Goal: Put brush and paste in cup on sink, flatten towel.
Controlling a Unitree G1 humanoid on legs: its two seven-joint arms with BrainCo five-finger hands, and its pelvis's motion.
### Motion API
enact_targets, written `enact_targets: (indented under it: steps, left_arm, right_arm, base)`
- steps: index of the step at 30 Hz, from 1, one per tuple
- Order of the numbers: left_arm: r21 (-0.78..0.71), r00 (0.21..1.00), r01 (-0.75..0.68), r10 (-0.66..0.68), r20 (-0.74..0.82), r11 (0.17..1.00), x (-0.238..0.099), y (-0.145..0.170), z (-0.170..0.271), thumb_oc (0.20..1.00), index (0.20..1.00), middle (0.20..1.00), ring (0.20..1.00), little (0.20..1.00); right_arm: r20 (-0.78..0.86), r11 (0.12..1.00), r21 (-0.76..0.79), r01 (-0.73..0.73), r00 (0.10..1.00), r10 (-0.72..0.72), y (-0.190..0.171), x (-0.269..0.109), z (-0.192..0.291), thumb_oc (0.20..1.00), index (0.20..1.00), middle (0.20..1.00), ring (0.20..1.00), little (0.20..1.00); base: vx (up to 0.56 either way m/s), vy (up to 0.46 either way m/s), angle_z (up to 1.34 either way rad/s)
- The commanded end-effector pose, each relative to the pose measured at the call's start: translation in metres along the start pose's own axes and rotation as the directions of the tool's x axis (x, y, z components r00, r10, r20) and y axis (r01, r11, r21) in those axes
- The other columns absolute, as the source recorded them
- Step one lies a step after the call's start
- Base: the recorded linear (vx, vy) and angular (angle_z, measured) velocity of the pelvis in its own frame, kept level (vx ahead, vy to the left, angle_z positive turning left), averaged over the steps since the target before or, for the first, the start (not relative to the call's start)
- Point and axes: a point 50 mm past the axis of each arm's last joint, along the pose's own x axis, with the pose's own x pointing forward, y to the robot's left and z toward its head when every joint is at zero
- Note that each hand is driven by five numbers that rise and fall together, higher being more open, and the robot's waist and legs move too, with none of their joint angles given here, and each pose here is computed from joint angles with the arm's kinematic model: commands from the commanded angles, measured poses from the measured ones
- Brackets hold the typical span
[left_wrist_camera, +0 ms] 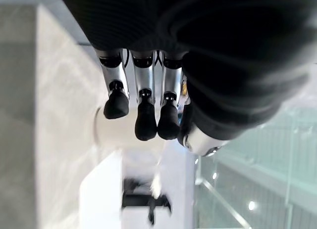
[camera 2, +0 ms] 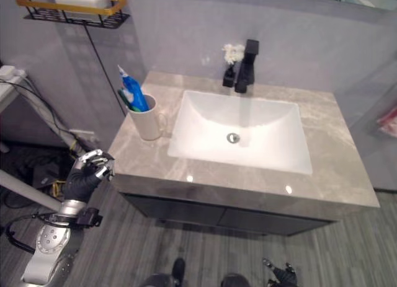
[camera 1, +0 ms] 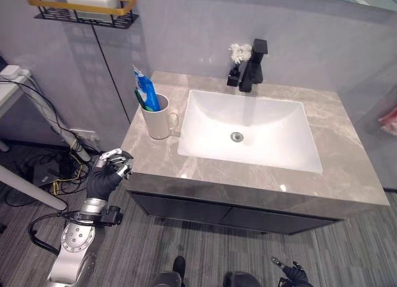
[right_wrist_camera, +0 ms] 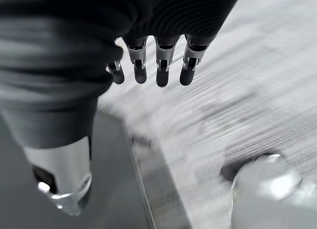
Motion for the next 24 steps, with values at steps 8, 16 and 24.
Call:
enact_targets:
  steps: [8,16,24]
  left_arm:
    - [-0.083,0.997,0.082,-0.083,-0.004,0.993,-0.016,-0.006,0.008,0.200,0.200,0.200,0.200,0.200]
    - [0.023,0.998,0.055,-0.055,-0.020,0.998,-0.014,0.001,0.013,0.200,0.200,0.200,0.200,0.200]
    - [-0.014,1.000,-0.016,0.016,0.023,1.000,-0.002,-0.001,0.013,0.200,0.200,0.200,0.200,0.200]
  right_arm:
    - [-0.030,0.959,-0.282,-0.029,0.999,0.022,-0.009,-0.001,-0.012,1.000,1.000,1.000,1.000,1.000]
    - [0.059,0.848,-0.518,-0.109,0.985,0.163,0.018,-0.003,0.003,1.000,1.000,1.000,1.000,1.000]
    - [0.057,0.808,-0.571,-0.143,0.975,0.213,0.032,-0.005,0.006,1.000,1.000,1.000,1.000,1.000]
  base:
    - [0.10,-0.056,0.40]
    - [0.04,-0.073,0.06]
    - [0.01,-0.013,0.00]
